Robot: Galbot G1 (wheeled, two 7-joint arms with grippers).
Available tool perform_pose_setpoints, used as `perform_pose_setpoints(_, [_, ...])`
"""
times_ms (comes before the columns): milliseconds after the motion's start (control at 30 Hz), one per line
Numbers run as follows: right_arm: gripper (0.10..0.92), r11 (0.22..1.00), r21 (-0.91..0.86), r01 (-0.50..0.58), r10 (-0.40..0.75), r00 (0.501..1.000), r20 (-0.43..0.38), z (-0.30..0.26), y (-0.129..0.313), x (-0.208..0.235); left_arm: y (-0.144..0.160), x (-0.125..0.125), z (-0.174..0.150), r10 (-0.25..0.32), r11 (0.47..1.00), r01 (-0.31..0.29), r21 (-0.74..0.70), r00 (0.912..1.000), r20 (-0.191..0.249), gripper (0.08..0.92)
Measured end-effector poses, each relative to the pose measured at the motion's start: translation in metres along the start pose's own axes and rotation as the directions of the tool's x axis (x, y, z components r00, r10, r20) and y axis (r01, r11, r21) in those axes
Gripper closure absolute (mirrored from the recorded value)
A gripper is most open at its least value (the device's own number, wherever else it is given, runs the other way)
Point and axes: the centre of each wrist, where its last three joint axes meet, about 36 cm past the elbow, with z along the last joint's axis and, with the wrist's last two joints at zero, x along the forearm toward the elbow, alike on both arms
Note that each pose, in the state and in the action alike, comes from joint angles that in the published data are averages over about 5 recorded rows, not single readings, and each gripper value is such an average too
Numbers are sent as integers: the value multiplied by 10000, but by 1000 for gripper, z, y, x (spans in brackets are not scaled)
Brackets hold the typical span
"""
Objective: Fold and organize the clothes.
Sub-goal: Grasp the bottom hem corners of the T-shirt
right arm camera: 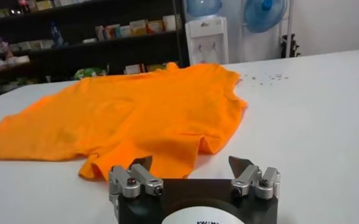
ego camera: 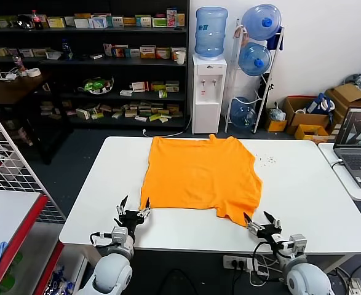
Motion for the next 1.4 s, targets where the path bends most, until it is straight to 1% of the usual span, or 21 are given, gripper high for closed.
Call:
perform_pose_setpoints(67, [200, 10000, 0, 41, -41, 10000, -66, -1, 2, -2, 0, -1, 0, 10, 10000, -8, 83, 9999, -140, 215])
perform_pose_setpoints(267, [200, 10000, 27, 91, -90, 9996, -270, -3, 3, -5, -1, -5, 1, 87, 9997, -73, 253, 9983, -571, 380])
perform_pose_setpoints(367, [230, 10000, 26, 95, -94, 9994, -344, -4, 2, -5, -1, -8, 1, 83, 9996, -62, 272, 9970, -770, 466])
perform_pose_setpoints(500, [333, 9999, -14, 102, -103, 9991, -417, -5, 2, -5, 1, -9, 4, 55, 9997, -28, 252, 9943, -1062, 587])
perform_pose_setpoints(633, [455, 9999, -90, 112, -116, 9988, -484, -5, 3, -6, 4, -8, 6, 104, 9998, -78, 202, 9913, -1315, 700])
perform_pose_setpoints(833, [628, 9998, -159, 141, -149, 9985, -532, -5, 6, -5, 3, -4, 8, 216, 9996, -186, 209, 9881, -1522, 870])
perform_pose_setpoints(933, [714, 9998, -157, 122, -131, 9984, -552, -5, 7, -3, 2, -3, 8, 252, 9995, -220, 219, 9876, -1547, 908])
perform_pose_setpoints(1067, [833, 9999, -85, 81, -86, 9985, -549, -8, 9, 3, 4, 1, 8, 334, 9993, -306, 206, 9874, -1544, 908])
perform_pose_setpoints(1133, [878, 10000, -15, 60, -61, 9985, -535, -9, 11, 7, 5, 3, 8, 374, 9992, -349, 194, 9874, -1537, 908])
perform_pose_setpoints(1200, [898, 10000, 72, 38, -34, 9987, -514, -11, 13, 12, 6, 6, 7, 407, 9991, -383, 189, 9875, -1525, 908])
perform_pose_setpoints(1400, [898, 9990, 444, -53, 72, 9990, -441, -16, 22, 32, 12, 16, 1, 461, 9989, -440, 172, 9882, -1460, 908])
